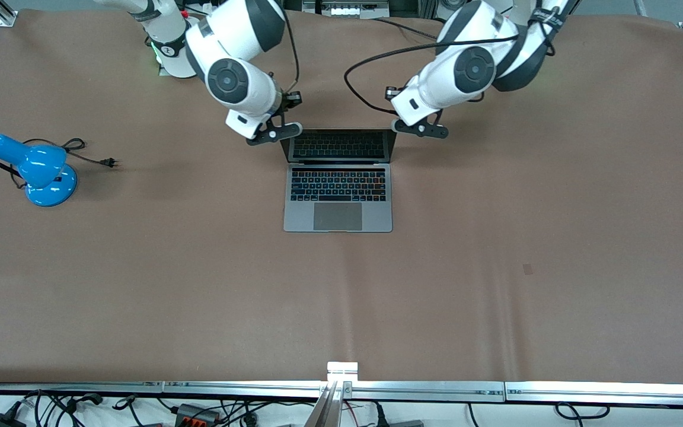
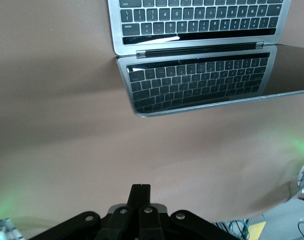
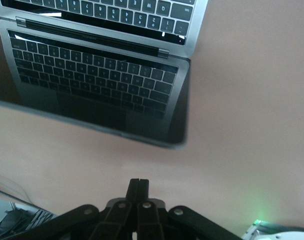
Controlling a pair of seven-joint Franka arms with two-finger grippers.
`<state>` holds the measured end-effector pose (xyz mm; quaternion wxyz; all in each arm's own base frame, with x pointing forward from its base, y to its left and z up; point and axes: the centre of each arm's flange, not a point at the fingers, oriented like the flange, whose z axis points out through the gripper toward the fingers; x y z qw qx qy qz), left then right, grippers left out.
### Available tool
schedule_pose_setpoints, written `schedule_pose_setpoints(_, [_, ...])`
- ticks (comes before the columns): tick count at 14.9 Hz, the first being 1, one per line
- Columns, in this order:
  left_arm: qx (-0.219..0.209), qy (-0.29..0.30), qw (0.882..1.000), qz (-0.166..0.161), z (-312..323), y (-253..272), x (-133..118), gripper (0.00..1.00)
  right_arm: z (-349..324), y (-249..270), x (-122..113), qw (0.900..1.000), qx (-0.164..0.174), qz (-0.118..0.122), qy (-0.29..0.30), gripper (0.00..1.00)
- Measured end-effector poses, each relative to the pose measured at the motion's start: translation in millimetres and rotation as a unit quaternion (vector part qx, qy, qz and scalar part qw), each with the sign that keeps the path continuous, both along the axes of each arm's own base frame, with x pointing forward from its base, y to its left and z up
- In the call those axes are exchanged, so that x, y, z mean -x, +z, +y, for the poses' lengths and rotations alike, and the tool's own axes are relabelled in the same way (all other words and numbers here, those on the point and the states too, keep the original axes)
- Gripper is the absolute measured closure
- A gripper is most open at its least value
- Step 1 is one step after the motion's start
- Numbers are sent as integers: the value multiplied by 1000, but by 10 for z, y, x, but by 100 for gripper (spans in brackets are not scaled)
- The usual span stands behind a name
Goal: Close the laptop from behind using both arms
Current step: 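Lower both grippers onto the top edge of the laptop lid, then push the laptop lid down shut with both grippers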
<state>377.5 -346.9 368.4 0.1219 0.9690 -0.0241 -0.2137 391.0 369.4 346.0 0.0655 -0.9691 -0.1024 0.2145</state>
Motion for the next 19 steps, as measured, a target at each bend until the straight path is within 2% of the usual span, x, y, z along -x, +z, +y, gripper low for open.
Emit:
schedule_pose_setpoints(8, [26, 37, 999, -22, -82, -385, -222, 99, -54, 11, -261, 998, -19, -44, -30, 99])
schedule_pose_setpoints(12, [41, 51, 997, -28, -127, -482, -381, 99, -19, -8, -483, 997, -24, -57, -41, 99])
schedule_pose_setpoints(16, [39, 51, 997, -40, -143, -505, -658, 99, -36, -77, -802, 996, -13, -74, -43, 99])
schedule_pose_setpoints(19, [28, 48, 997, -47, -174, -625, -919, 99, -25, -192, -960, 996, -5, -77, -44, 99])
